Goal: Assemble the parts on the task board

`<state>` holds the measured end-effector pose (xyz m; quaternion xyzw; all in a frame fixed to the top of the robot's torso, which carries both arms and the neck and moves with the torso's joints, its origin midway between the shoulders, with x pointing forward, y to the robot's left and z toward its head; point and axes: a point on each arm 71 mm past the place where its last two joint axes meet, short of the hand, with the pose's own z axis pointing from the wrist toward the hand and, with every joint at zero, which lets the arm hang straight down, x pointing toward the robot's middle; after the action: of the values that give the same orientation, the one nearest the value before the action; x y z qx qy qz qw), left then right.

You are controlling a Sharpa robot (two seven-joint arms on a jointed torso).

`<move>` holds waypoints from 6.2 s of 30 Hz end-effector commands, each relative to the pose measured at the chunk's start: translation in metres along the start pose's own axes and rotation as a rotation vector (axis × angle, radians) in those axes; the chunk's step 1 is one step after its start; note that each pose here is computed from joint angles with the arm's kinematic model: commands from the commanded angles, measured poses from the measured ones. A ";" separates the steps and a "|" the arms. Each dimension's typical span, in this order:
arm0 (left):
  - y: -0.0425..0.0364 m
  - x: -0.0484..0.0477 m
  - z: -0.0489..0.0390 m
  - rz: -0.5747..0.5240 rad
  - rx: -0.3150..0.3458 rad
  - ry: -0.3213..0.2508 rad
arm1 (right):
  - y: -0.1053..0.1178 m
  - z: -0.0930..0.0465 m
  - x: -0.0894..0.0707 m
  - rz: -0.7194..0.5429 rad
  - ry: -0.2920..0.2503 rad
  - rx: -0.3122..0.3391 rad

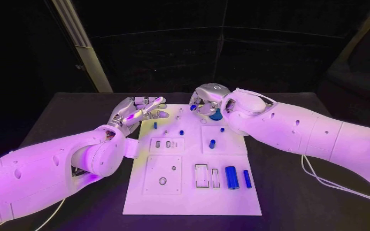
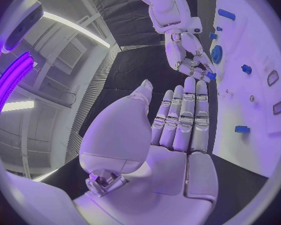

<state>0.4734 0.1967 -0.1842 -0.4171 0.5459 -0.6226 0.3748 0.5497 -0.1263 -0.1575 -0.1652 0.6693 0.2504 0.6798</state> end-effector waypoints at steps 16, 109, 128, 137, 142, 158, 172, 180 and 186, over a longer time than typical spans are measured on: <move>-0.0037 0.0048 0.0015 -0.009 0.007 0.024 | 0.013 0.023 0.002 0.011 -0.010 0.001; -0.0060 -0.0027 0.0020 -0.005 0.002 0.020 | -0.069 -0.047 -0.007 0.072 0.195 0.287; -0.0060 -0.0033 0.0020 -0.004 0.002 0.019 | -0.062 -0.043 -0.008 0.009 0.171 0.273; -0.0064 -0.0058 0.0010 -0.002 0.002 0.014 | -0.051 -0.044 -0.019 0.013 0.044 0.242; -0.0067 -0.0079 0.0002 -0.001 0.003 0.010 | -0.038 -0.043 -0.023 0.015 -0.001 0.208; -0.0076 -0.0124 0.0002 0.005 0.008 -0.001 | 0.023 -0.010 -0.015 0.003 -0.012 0.093; -0.0081 -0.0123 0.0018 0.006 0.011 -0.001 | 0.044 0.005 0.005 -0.014 0.071 0.059; -0.0080 -0.0115 0.0025 0.006 0.011 0.000 | 0.051 0.006 0.011 -0.017 0.086 0.060; -0.0079 -0.0110 0.0031 0.006 0.010 0.001 | 0.049 0.008 0.013 -0.021 0.085 0.078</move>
<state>0.4802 0.2081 -0.1792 -0.4178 0.5460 -0.6180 0.3813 0.5288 -0.0799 -0.1617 -0.1535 0.6996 0.2195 0.6624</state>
